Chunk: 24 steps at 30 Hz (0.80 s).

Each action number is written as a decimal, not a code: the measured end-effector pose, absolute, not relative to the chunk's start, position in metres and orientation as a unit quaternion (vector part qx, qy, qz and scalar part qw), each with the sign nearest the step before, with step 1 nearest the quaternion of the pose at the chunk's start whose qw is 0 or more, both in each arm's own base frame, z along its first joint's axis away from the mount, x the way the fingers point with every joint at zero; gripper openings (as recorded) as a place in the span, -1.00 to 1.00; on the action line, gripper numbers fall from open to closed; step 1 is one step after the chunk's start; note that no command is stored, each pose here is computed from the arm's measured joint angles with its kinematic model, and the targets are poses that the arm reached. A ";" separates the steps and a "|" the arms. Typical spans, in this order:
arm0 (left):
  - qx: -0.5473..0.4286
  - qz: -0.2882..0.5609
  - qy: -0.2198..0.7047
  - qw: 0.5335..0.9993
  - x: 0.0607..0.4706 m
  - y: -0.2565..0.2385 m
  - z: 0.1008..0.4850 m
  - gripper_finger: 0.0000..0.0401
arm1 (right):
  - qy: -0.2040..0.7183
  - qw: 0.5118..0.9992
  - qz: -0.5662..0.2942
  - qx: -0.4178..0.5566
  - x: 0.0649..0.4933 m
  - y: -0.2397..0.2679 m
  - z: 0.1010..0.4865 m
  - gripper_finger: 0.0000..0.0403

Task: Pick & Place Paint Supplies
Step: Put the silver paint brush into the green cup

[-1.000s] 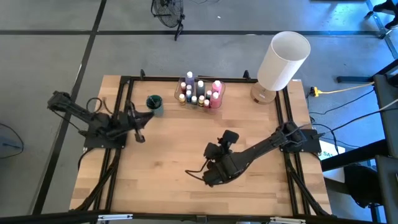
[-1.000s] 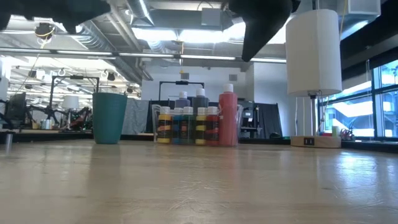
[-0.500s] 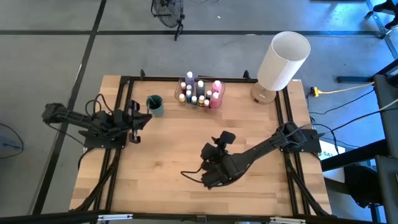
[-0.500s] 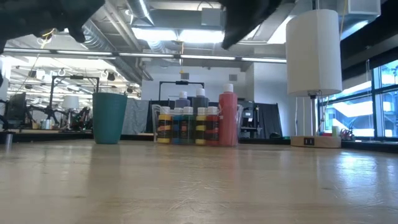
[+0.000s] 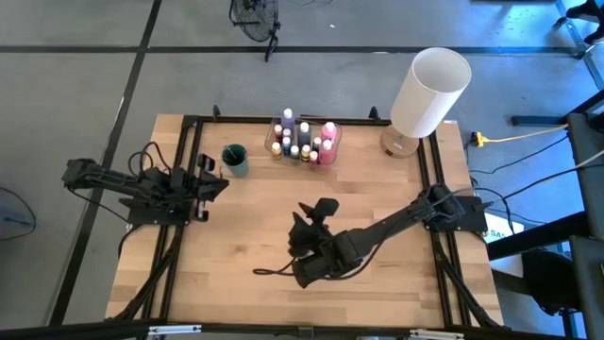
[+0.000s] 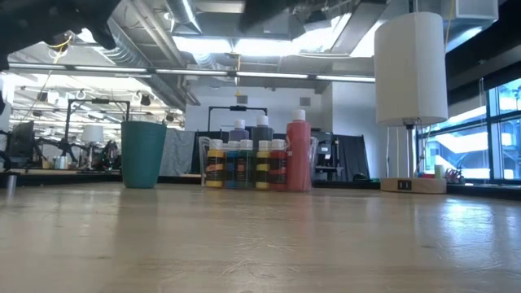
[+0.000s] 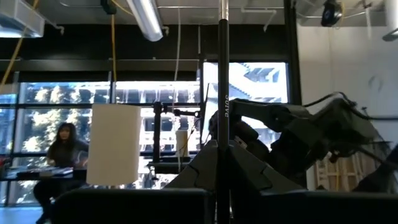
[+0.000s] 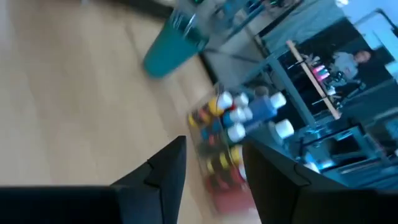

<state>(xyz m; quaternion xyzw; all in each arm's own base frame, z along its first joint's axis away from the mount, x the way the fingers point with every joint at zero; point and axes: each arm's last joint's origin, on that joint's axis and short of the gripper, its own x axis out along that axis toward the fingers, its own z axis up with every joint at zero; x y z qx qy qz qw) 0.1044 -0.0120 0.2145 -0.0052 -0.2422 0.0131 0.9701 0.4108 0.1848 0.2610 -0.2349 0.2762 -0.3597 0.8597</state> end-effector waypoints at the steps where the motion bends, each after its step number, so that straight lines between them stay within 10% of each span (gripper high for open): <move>1: -0.004 0.008 -0.244 0.970 0.104 -0.012 0.215 -0.94 | 0.269 0.861 -0.357 -0.241 0.415 0.185 0.263 -0.21; 15: 0.015 -0.061 -0.246 0.967 0.105 -0.017 0.214 -0.94 | 0.151 0.927 -0.258 -0.226 0.454 0.178 0.337 0.25; 24: 0.024 -0.068 -0.254 0.965 0.107 -0.017 0.216 -0.94 | 0.068 0.982 -0.094 -0.148 0.470 0.162 0.366 0.20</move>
